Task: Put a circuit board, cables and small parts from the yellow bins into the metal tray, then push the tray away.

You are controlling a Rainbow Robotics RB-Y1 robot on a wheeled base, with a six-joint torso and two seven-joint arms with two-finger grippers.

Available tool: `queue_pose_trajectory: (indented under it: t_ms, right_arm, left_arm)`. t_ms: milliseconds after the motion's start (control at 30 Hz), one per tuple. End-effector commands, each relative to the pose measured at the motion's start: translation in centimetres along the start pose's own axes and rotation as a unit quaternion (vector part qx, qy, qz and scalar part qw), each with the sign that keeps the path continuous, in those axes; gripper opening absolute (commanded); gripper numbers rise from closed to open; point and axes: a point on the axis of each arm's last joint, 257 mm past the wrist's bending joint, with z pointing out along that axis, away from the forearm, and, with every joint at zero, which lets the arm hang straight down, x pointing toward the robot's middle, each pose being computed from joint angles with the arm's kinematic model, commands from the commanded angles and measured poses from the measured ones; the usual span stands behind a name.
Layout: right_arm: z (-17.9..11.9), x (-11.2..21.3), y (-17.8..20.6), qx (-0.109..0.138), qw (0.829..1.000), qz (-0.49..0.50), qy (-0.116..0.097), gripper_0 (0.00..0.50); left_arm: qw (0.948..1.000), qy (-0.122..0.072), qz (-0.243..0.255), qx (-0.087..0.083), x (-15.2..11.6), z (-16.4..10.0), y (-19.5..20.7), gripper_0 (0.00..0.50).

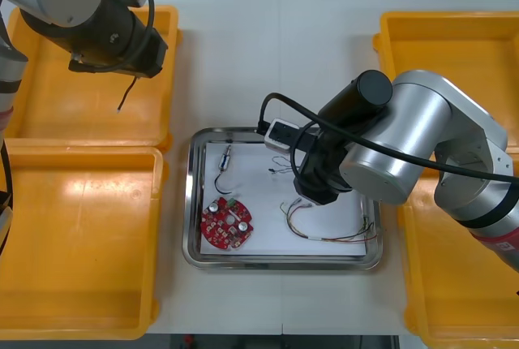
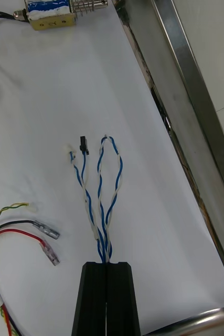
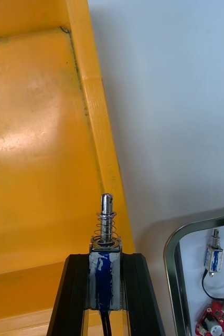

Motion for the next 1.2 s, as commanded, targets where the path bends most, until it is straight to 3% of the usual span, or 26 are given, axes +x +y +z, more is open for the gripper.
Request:
queue_pose_trajectory:
  t_ms: [33, 267, 500, 1133, 1200]
  right_arm:
    - [0.5, -1.0, -0.9, 0.019, 0.999, -0.039, -0.010, 0.000]
    - [2.2, 0.0, -2.0, 0.033, 0.999, -0.035, -0.020, 0.000]
    - [2.7, 0.9, -2.7, 0.037, 0.999, -0.037, -0.013, 0.000]
    - [3.7, 3.4, -2.4, 0.032, 0.999, -0.024, -0.008, 0.003]
    - [3.8, 3.4, -2.3, 0.032, 0.999, -0.022, -0.009, 0.324]
  left_arm:
    - [0.9996, -0.003, -0.025, 0.014, 0.4, -0.3, -1.8, 0.000]
    - [0.9995, -0.002, -0.027, 0.015, 0.5, -0.3, -1.9, 0.000]
    - [0.9995, -0.003, -0.028, 0.013, 0.5, -0.4, -1.7, 0.000]
    - [0.9995, -0.003, -0.028, 0.017, 0.9, -0.4, -2.0, 0.000]
    - [0.9994, -0.002, -0.029, 0.018, 1.0, -0.3, -2.1, 0.000]
